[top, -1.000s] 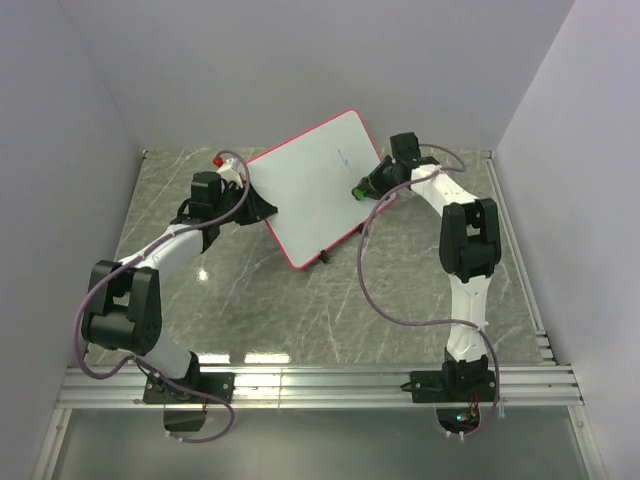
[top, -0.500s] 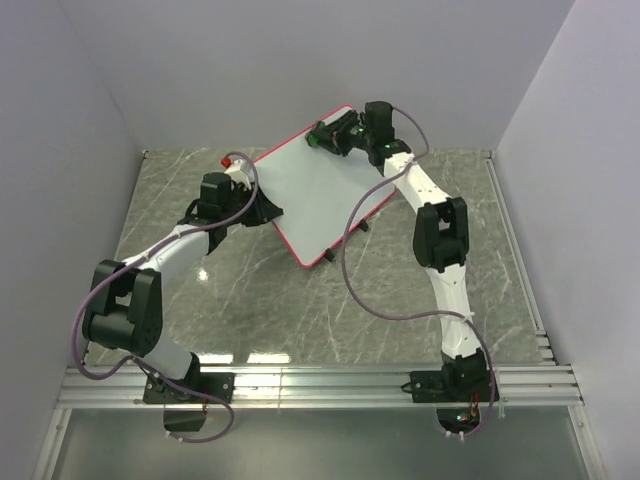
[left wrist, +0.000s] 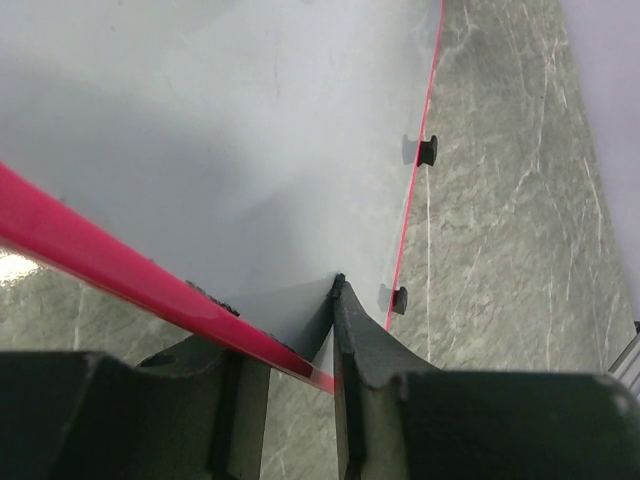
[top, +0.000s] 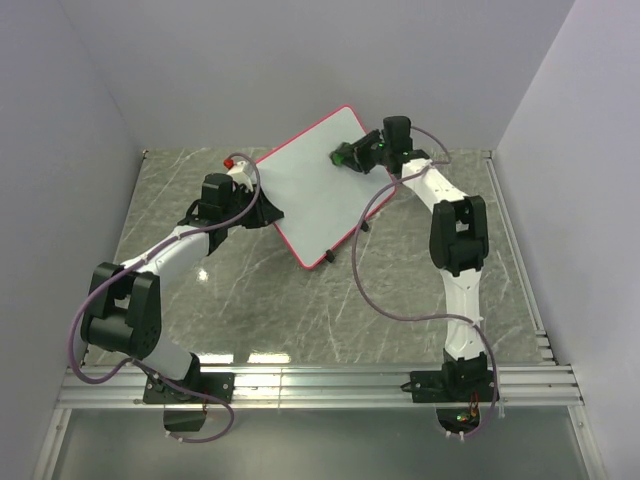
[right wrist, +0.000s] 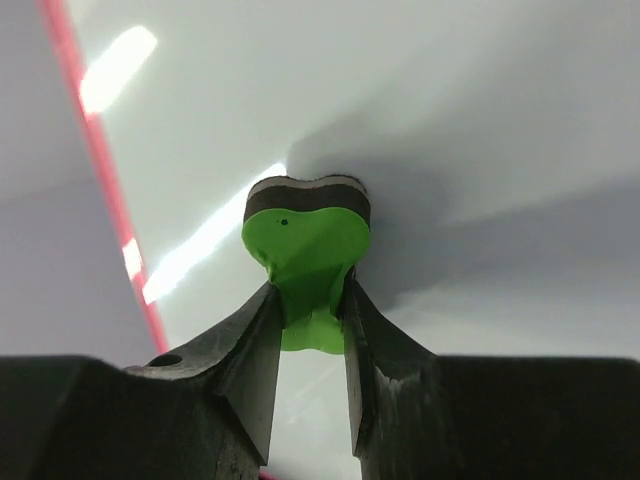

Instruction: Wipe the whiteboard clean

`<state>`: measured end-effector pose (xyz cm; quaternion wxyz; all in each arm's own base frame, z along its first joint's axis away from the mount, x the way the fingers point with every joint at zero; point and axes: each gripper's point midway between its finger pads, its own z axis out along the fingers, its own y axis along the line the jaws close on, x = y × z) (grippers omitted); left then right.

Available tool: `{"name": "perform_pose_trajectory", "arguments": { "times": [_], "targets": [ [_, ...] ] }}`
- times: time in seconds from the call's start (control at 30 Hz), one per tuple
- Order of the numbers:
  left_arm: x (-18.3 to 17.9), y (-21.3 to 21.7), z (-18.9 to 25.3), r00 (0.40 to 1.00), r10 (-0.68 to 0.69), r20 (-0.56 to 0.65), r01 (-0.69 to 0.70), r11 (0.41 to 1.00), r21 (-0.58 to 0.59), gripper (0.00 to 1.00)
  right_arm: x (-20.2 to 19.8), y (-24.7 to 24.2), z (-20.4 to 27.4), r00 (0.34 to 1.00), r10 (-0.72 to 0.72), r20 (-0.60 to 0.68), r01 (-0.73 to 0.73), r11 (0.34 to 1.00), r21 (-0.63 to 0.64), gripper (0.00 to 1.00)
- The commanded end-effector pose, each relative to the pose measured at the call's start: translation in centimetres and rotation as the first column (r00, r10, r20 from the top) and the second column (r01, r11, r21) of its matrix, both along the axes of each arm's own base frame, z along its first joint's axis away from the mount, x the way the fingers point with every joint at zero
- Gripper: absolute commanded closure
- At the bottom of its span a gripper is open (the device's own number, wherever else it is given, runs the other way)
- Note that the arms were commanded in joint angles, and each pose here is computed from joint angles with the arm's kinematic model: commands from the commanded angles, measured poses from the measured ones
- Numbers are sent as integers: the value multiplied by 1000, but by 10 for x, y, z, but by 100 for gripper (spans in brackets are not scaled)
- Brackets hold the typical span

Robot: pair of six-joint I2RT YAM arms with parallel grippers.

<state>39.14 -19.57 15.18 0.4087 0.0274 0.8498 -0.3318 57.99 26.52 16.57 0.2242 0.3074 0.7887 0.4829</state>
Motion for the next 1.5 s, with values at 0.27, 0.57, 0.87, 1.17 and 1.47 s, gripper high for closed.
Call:
{"name": "perform_pose_trajectory", "arguments": {
  "times": [0.27, 0.57, 0.87, 1.17, 1.47],
  "targets": [
    [-20, -7, -24, 984, -174, 37, 164, 966, 201, 100, -80, -80, -142, 874, -150, -462, -88, 886, -455, 100],
    [-24, -11, -23, 980, -193, 51, 176, 958, 227, 100, -58, -39, -102, 946, -30, -323, -78, 945, -317, 100],
    [-30, -18, -25, 973, -224, 63, 199, 941, 273, 100, 5, 36, 6, 996, 60, -61, -65, 995, -81, 100],
    [-34, -23, -26, 967, -243, 80, 206, 925, 319, 100, 5, 68, 53, 992, 102, 73, -103, 994, 22, 100],
    [-36, -17, -18, 969, -220, 109, 174, 929, 327, 100, -11, 32, -9, 994, 78, -78, -83, 994, -71, 100]
  ]
}}
